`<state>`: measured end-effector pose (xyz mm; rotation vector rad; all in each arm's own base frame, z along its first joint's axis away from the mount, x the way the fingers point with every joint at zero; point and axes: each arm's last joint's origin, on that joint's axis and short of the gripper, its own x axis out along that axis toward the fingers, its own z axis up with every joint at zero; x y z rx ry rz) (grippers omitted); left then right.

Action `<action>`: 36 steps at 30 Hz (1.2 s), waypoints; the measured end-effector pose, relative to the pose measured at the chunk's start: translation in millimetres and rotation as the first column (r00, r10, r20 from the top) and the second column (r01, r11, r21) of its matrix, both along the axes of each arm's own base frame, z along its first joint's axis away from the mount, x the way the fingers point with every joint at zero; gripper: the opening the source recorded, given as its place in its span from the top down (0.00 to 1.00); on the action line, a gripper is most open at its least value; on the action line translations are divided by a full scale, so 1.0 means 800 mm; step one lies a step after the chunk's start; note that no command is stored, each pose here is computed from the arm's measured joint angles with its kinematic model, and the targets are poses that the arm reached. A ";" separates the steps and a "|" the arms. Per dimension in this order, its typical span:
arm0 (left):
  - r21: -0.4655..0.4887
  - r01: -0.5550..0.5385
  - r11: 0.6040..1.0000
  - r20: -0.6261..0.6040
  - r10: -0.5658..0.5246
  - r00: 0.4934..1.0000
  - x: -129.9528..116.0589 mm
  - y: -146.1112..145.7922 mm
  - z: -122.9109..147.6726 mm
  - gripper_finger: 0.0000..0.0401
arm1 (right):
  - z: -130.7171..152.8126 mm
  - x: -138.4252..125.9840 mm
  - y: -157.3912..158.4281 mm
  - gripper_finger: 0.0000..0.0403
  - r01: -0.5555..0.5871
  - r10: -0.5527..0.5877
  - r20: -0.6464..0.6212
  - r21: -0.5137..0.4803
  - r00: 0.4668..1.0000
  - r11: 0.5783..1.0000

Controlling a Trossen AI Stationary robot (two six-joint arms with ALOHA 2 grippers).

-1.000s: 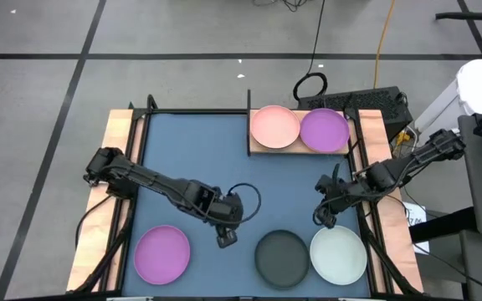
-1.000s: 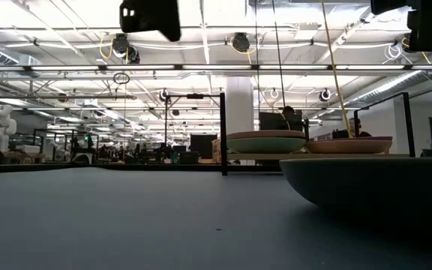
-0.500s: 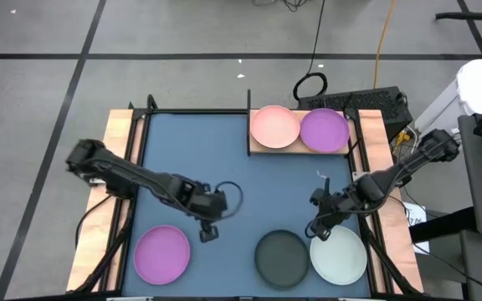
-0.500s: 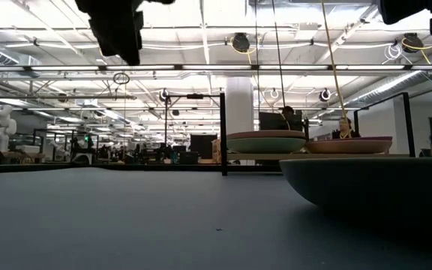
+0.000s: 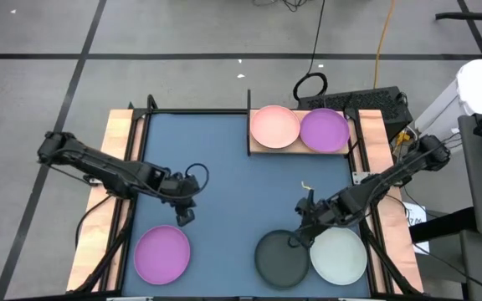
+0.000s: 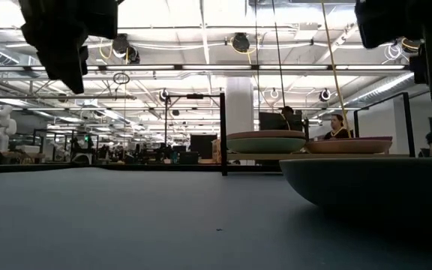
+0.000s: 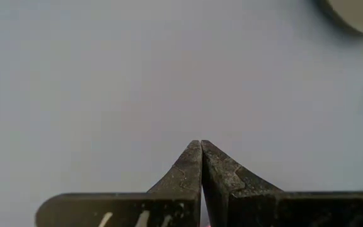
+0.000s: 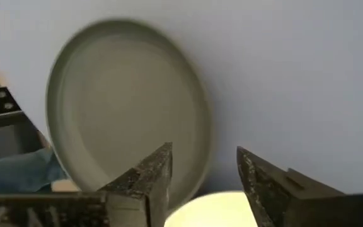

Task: Place and stack plates onto a shelf
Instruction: Stack the black plate on top of the purple plate on the shelf

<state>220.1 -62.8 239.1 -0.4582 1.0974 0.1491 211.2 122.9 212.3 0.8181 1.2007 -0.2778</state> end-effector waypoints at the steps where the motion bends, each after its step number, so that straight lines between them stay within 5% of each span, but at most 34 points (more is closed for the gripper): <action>1: -0.003 0.004 1.000 0.001 -0.004 1.000 -0.001 0.000 0.000 0.99 | -0.006 0.003 0.002 0.59 -0.007 0.007 -0.004 0.021 1.000 1.000; 7: -0.007 0.007 1.000 0.005 -0.007 1.000 -0.002 0.000 0.000 0.99 | -0.041 0.014 0.002 0.54 0.092 -0.086 -0.101 0.047 0.991 0.995; 21: -0.015 0.013 1.000 0.046 -0.013 0.999 0.003 -0.002 0.002 0.99 | -0.073 0.034 0.005 0.56 0.012 -0.010 -0.109 0.018 0.994 1.000; 27: -0.004 0.028 1.000 0.046 -0.028 0.999 0.003 -0.001 0.002 0.99 | -0.076 0.034 -0.003 0.67 -0.016 0.015 -0.105 -0.001 0.994 1.000; 36: -0.007 0.019 1.000 0.045 -0.019 0.999 0.003 -0.001 0.002 0.99 | -0.097 0.029 -0.005 0.98 0.001 0.002 -0.041 0.072 0.999 0.997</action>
